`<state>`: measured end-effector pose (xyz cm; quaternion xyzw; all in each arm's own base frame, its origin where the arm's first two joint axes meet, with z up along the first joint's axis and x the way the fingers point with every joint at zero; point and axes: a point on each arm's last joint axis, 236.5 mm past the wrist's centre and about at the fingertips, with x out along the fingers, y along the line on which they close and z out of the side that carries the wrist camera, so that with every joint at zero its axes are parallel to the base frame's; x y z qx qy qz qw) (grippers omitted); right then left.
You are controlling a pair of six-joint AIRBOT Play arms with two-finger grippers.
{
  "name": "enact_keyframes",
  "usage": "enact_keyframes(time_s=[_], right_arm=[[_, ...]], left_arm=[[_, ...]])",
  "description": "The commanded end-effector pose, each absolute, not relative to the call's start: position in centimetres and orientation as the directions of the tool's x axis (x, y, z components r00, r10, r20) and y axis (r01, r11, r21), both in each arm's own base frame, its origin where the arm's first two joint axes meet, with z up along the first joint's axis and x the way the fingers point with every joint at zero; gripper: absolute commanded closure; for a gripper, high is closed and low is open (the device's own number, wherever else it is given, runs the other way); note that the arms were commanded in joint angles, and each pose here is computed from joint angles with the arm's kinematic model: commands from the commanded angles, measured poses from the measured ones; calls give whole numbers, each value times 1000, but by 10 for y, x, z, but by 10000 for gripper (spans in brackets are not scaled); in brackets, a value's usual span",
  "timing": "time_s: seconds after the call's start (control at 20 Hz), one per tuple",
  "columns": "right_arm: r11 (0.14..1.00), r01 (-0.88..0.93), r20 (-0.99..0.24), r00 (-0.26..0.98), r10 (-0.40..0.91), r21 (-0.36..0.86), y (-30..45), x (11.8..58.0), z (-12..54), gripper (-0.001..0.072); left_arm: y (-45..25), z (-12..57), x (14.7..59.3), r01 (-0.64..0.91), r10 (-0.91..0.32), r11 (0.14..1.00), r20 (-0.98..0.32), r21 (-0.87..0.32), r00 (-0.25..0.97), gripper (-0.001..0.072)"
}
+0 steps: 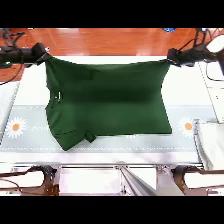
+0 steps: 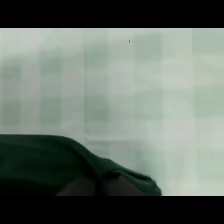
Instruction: Fold the shirts.
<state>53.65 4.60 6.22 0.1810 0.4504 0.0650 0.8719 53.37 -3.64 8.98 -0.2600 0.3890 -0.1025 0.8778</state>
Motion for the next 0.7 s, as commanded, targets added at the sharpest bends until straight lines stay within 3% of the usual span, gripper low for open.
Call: enact_keyframes(time_s=[0.0,0.05,0.1,0.25,0.4,0.55,0.65], right_arm=[[857,143,-733,599,323,494,55,579,39,458],[857,146,-730,605,318,495,51,581,41,299],[857,149,-733,602,318,494,47,580,44,298],[857,192,-786,530,320,478,12,550,52,308],[898,219,-883,373,284,381,-37,488,49,308],[912,319,-940,301,161,258,-78,424,26,308],[884,369,-927,339,160,288,-69,386,3,304]], left_arm=[[-54,60,563,-5,-419,838,-651,-545,633,600],[-54,58,559,-3,-428,839,-664,-544,613,324],[-48,53,551,-3,-423,853,-695,-522,582,195],[1,26,494,-64,-362,909,-857,-412,366,196],[42,8,409,-247,-416,871,-905,-425,88,196],[59,-4,347,-371,-449,819,-891,-438,62,196],[68,-19,310,-434,-427,787,-895,-439,131,196]])
